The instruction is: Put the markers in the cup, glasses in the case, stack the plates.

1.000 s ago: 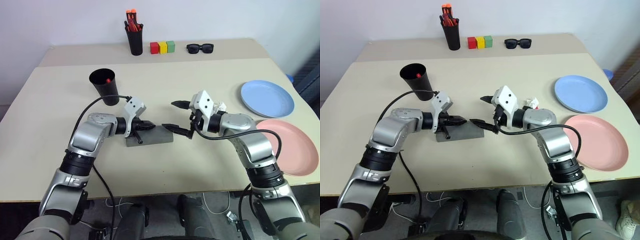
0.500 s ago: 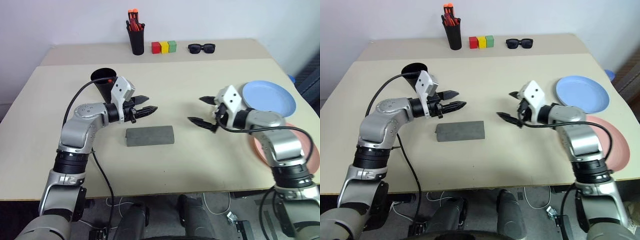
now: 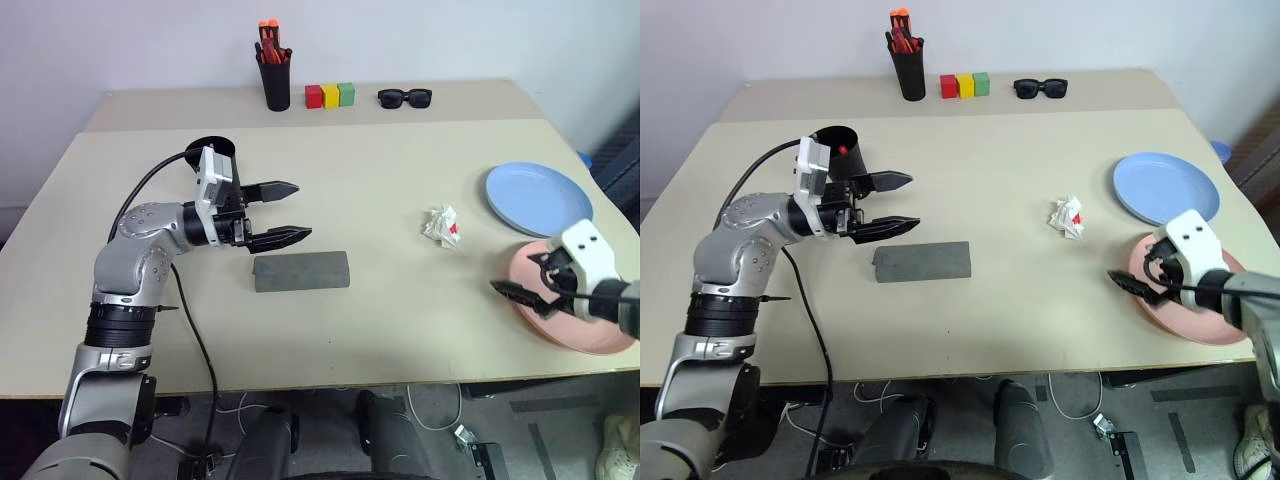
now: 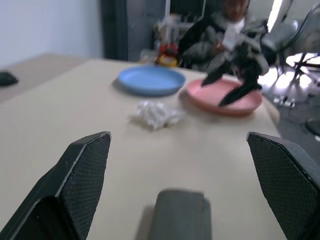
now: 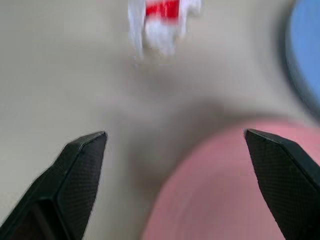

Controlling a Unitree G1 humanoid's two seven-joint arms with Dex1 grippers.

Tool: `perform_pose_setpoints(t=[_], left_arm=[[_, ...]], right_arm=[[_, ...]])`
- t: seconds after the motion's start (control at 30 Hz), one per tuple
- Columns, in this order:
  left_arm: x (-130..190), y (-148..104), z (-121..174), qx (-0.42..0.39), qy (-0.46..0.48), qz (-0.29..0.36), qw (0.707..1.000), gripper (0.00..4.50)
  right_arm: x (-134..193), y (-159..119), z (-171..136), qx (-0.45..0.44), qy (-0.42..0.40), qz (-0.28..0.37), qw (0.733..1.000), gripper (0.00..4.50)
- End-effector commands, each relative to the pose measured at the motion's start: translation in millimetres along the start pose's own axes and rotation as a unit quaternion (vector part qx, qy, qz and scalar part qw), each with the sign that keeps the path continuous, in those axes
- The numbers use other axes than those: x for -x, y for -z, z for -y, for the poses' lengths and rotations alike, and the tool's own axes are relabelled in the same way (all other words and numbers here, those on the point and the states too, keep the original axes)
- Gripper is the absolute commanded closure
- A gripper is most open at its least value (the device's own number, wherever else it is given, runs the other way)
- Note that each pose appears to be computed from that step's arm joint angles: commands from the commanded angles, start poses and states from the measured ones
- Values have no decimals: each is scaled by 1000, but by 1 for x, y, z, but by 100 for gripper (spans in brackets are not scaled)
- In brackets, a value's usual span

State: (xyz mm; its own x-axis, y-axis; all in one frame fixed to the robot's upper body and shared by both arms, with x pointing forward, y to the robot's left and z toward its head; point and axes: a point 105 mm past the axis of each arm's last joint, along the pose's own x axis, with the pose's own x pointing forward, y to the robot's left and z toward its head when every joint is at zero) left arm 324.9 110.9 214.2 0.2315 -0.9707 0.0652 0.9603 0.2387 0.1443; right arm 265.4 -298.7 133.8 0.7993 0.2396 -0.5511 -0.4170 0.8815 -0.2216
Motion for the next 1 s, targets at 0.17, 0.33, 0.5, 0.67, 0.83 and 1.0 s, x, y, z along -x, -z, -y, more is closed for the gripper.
perform_pose_setpoints(t=[0.17, 0.33, 0.5, 0.67, 0.83, 1.0], left_arm=[[-19, -19, -3, -38, 23, 34, 998, 3], [-22, -21, -4, -41, 40, 37, 998, 0], [-16, -19, -5, -37, 47, 38, 997, 0], [-10, -15, -4, -18, 54, 33, 998, 0], [-6, -14, -5, -17, 48, 37, 998, 0], [-4, -12, -7, -19, 39, 37, 998, 0]], right_arm=[[11, 15, 6, -10, 82, -15, 996, 0], [13, 30, 12, -17, 116, -44, 992, 181], [10, 34, 8, -25, 112, -46, 992, 435], [16, 29, 12, -20, 106, -42, 993, 444], [38, 15, 24, -12, 92, -47, 995, 444], [71, -7, 47, 14, 81, -61, 995, 444]])
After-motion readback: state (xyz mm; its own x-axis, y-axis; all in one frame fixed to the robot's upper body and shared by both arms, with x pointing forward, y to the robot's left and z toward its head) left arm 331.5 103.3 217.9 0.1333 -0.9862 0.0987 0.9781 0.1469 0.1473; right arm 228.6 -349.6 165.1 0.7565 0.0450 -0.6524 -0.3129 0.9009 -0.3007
